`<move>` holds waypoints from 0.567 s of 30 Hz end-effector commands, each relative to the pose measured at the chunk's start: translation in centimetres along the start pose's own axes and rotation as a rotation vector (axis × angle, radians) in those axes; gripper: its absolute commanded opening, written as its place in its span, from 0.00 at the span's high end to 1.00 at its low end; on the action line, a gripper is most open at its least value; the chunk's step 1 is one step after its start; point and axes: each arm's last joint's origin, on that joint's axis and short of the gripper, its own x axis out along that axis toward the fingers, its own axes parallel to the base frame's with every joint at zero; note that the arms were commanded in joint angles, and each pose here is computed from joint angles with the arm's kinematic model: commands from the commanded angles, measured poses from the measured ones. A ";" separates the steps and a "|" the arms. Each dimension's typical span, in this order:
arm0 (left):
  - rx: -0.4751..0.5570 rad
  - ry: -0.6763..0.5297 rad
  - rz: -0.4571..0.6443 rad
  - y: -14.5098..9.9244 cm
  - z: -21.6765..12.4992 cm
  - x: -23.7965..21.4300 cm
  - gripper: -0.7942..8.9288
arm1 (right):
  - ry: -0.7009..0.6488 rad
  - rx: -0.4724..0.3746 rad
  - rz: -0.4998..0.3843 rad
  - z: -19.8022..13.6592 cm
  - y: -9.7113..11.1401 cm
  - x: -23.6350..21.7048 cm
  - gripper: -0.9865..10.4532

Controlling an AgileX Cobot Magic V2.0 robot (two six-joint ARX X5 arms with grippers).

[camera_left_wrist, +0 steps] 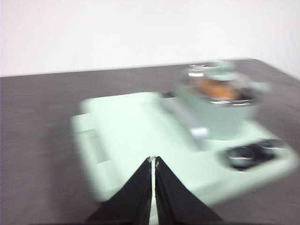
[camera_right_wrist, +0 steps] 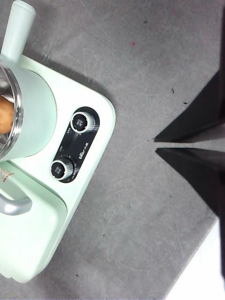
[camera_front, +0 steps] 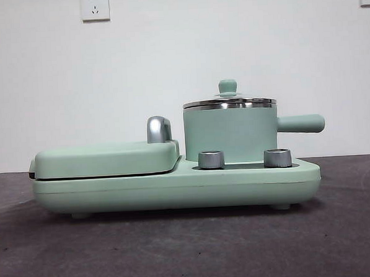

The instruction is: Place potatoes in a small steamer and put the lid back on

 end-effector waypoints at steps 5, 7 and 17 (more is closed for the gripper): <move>0.009 -0.072 0.226 3.1 -8.8 0.5 0.91 | -0.011 -0.014 0.009 0.3 0.2 -0.1 0.90; 0.006 -0.090 0.262 3.4 -9.8 0.4 0.91 | -0.012 -0.014 0.009 0.2 0.2 -0.2 0.90; -0.021 -0.033 0.356 4.0 -10.9 0.4 0.91 | -0.013 -0.014 0.010 0.3 0.2 -0.2 0.90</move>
